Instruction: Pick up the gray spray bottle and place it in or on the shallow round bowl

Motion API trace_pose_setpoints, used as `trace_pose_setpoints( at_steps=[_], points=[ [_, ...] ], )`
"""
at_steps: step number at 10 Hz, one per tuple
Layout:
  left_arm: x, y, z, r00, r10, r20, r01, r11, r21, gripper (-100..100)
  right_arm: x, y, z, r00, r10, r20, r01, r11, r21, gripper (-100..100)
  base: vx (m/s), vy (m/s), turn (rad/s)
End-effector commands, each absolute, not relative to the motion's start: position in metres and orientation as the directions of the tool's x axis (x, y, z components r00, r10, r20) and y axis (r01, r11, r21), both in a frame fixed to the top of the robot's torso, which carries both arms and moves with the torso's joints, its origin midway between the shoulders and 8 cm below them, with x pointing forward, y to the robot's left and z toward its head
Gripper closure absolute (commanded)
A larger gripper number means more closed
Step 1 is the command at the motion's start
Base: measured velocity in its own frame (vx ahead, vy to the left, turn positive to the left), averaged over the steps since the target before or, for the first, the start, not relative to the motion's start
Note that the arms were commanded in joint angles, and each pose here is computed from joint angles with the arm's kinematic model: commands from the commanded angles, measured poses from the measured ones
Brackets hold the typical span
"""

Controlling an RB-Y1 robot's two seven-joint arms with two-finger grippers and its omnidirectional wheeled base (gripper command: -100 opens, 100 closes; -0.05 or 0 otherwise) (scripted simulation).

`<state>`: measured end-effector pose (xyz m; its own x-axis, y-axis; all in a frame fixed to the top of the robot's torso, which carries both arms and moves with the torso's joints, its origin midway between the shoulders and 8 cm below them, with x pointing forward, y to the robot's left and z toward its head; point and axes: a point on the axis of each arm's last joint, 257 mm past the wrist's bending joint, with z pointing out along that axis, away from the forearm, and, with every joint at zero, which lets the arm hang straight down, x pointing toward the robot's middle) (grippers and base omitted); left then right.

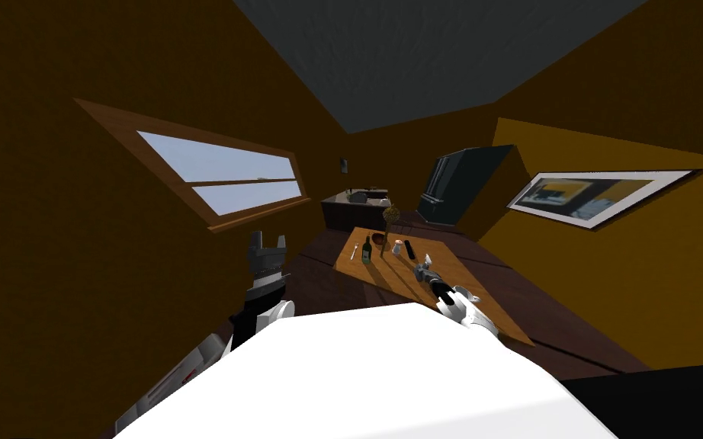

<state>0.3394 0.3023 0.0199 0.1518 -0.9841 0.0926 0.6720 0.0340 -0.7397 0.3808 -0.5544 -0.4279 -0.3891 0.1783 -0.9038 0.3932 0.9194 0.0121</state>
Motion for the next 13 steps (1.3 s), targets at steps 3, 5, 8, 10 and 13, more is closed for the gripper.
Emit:
trace_pose_setpoints(
  at_steps=[3,5,8,10,13],
  points=[
    [0.339,0.302,0.02,0.152,-0.984,0.093,0.672,0.034,-0.74,0,0.372,-0.545,-0.444,-0.428,0.159,-0.89,0.361,0.933,-0.007,100,-0.057,-0.017,0.069],
    [0.339,0.302,0.02,0.151,-0.984,0.093,0.672,0.034,-0.74,0,0.362,-0.538,-0.46,-0.469,0.14,-0.872,0.329,0.944,-0.025,100,-0.224,-0.065,0.257],
    [0.339,0.302,0.02,0.152,-0.984,0.093,0.672,0.034,-0.74,0,0.358,-0.537,-0.465,-0.483,0.133,-0.866,0.319,0.947,-0.032,100,-0.061,0.001,0.06],
    [0.339,0.302,0.02,0.152,-0.984,0.093,0.672,0.034,-0.74,0,0.351,-0.536,-0.475,-0.51,0.122,-0.851,0.302,0.952,-0.045,100,-0.061,-0.003,0.157],
    [0.339,0.302,0.02,0.152,-0.984,0.093,0.672,0.034,-0.74,0,0.341,-0.541,-0.487,-0.549,0.113,-0.828,0.293,0.954,-0.064,100,-0.108,0.007,0.288]
  ],
)
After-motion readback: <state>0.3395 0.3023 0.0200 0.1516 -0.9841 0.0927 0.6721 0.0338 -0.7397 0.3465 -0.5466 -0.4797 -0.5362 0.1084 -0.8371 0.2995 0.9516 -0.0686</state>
